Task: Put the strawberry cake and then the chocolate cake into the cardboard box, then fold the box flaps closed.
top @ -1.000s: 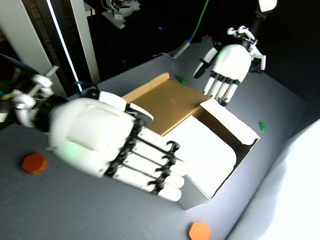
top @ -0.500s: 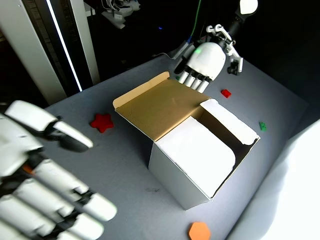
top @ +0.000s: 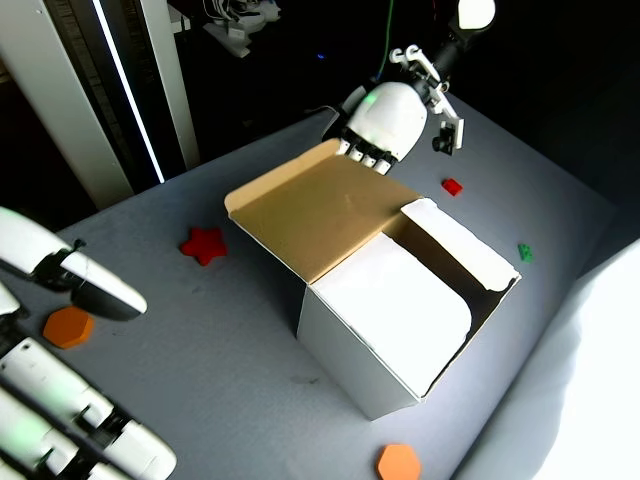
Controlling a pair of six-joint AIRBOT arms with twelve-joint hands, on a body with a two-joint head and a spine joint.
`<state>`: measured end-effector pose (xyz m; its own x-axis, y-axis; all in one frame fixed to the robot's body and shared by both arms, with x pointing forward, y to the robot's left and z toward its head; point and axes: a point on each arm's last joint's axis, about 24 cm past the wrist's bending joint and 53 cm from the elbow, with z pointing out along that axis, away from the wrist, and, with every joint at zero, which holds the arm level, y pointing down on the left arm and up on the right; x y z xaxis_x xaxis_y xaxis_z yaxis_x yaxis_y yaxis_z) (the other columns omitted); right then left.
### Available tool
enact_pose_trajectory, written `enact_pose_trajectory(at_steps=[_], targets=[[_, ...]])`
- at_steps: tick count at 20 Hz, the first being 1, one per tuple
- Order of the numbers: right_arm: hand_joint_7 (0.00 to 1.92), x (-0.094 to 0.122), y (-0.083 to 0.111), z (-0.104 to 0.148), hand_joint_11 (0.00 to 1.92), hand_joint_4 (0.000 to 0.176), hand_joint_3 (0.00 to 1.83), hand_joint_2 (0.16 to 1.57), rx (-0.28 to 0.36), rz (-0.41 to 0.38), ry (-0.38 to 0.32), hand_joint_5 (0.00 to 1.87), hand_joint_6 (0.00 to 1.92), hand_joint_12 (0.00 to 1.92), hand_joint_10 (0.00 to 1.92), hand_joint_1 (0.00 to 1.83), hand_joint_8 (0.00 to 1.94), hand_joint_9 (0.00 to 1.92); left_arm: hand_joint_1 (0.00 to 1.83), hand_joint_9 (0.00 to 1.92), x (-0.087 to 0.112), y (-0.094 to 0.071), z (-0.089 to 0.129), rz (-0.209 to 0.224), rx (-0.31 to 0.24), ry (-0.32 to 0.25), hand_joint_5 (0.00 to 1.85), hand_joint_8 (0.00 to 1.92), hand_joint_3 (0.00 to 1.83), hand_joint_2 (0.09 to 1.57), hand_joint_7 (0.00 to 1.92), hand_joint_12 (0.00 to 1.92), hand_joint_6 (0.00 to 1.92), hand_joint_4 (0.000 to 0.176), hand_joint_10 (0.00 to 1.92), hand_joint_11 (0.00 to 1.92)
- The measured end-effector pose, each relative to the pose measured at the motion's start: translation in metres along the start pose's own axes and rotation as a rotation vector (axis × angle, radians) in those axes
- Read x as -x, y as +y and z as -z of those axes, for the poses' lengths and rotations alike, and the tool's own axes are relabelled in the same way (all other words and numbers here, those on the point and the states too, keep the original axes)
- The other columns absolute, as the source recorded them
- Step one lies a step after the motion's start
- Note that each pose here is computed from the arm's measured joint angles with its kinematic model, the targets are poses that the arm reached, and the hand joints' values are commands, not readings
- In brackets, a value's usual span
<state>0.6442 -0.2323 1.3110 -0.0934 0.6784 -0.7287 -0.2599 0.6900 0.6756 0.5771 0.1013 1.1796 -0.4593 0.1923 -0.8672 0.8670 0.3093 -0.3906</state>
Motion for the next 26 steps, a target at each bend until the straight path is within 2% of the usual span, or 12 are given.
enact_pose_trajectory(at_steps=[2, 4, 6, 8, 10, 12, 14, 17, 19, 21, 24, 26], targets=[[0.13, -0.002, 0.002, 0.000, 0.00, 0.000, 0.00, 1.32, 0.005, 0.005, 0.006, 0.07, 0.01, 0.00, 0.01, 0.00, 0.01, 0.07, 0.15, 0.23, 0.029, 0.005, 0.013, 0.014, 0.023, -0.066, 0.20, 0.00, 0.00, 1.33, 0.22, 0.78, 0.00, 0.001, 0.00, 0.00], [0.15, 0.000, 0.001, 0.000, 0.00, 0.000, 0.00, 1.32, 0.002, 0.001, -0.002, 0.08, 0.01, 0.00, 0.02, 0.00, 0.02, 0.09, 0.13, 0.26, 0.049, 0.003, 0.022, -0.011, 0.028, -0.096, 0.19, 0.01, 0.00, 1.32, 0.25, 0.81, 0.00, 0.000, 0.01, 0.00], [0.16, 0.000, 0.001, 0.000, 0.00, 0.000, 0.00, 1.32, 0.003, 0.002, -0.001, 0.08, 0.01, 0.00, 0.02, 0.00, 0.02, 0.10, 0.15, 0.25, 0.074, -0.009, 0.031, -0.033, -0.008, -0.140, 0.18, 0.00, 0.00, 1.32, 0.24, 0.80, 0.00, 0.000, 0.00, 0.00], [0.15, 0.000, 0.001, 0.000, 0.00, 0.000, 0.00, 1.31, 0.003, 0.003, -0.002, 0.09, 0.01, 0.00, 0.02, 0.00, 0.01, 0.09, 0.14, 0.25, 0.099, -0.011, 0.040, -0.051, -0.016, -0.192, 0.18, 0.00, 0.00, 1.32, 0.23, 0.80, 0.00, 0.000, 0.00, 0.00], [0.13, -0.002, 0.003, -0.001, 0.00, 0.000, 0.00, 1.32, 0.008, 0.007, 0.001, 0.10, 0.01, 0.00, 0.01, 0.00, 0.01, 0.08, 0.11, 0.24, 0.115, -0.001, 0.039, -0.085, 0.004, -0.203, 0.20, 0.00, 0.00, 1.32, 0.22, 0.81, 0.01, 0.006, 0.00, 0.00], [0.14, -0.004, 0.004, -0.002, 0.01, 0.000, 0.00, 1.31, 0.012, 0.005, 0.007, 0.10, 0.01, 0.00, 0.01, 0.00, 0.01, 0.09, 0.12, 0.25, 0.129, 0.009, 0.032, -0.102, 0.014, -0.211, 0.21, 0.00, 0.00, 1.32, 0.23, 0.81, 0.01, 0.003, 0.00, 0.00], [0.12, -0.003, 0.004, -0.002, 0.00, 0.000, 0.00, 1.32, 0.012, 0.006, 0.005, 0.06, 0.00, 0.00, 0.01, 0.00, 0.00, 0.07, 0.09, 0.26, 0.147, 0.020, 0.024, -0.100, 0.015, -0.235, 0.21, 0.00, 0.00, 1.33, 0.22, 0.80, 0.00, 0.001, 0.00, 0.00], [0.12, -0.004, 0.005, -0.002, 0.00, 0.000, 0.00, 1.33, 0.012, 0.006, 0.008, 0.07, 0.00, 0.00, 0.01, 0.00, 0.00, 0.09, 0.10, 0.27, 0.163, 0.040, 0.011, -0.101, 0.037, -0.237, 0.21, 0.00, 0.00, 1.32, 0.23, 0.80, 0.00, 0.004, 0.01, 0.00], [0.12, -0.006, 0.006, -0.002, 0.00, 0.000, 0.00, 1.33, 0.015, 0.006, 0.012, 0.07, 0.00, 0.00, 0.01, 0.00, 0.00, 0.08, 0.12, 0.27, 0.174, 0.052, 0.004, -0.093, 0.051, -0.248, 0.21, 0.00, 0.00, 1.32, 0.23, 0.80, 0.00, 0.000, 0.00, 0.00], [0.13, -0.008, 0.006, -0.002, 0.00, 0.000, 0.00, 1.33, 0.016, 0.005, 0.020, 0.06, 0.00, 0.00, 0.01, 0.00, 0.01, 0.09, 0.05, 0.27, 0.178, 0.065, -0.005, -0.073, 0.064, -0.251, 0.17, 0.00, 0.00, 1.33, 0.22, 0.80, 0.00, 0.000, 0.00, 0.00], [0.12, -0.009, 0.007, -0.002, 0.01, 0.000, 0.00, 1.32, 0.017, 0.005, 0.025, 0.06, 0.01, 0.01, 0.02, 0.00, 0.01, 0.10, 0.09, 0.26, 0.153, 0.077, -0.025, -0.061, 0.075, -0.175, 0.18, 0.00, 0.00, 1.32, 0.23, 0.80, 0.01, 0.000, 0.00, 0.00], [0.10, -0.009, 0.006, -0.003, 0.01, 0.000, 0.00, 1.33, 0.017, 0.006, 0.024, 0.06, 0.01, 0.01, 0.01, 0.00, 0.00, 0.09, 0.12, 0.25, 0.137, 0.080, -0.031, -0.044, 0.077, -0.147, 0.19, 0.00, 0.00, 1.31, 0.22, 0.81, 0.01, 0.000, 0.00, 0.00]])
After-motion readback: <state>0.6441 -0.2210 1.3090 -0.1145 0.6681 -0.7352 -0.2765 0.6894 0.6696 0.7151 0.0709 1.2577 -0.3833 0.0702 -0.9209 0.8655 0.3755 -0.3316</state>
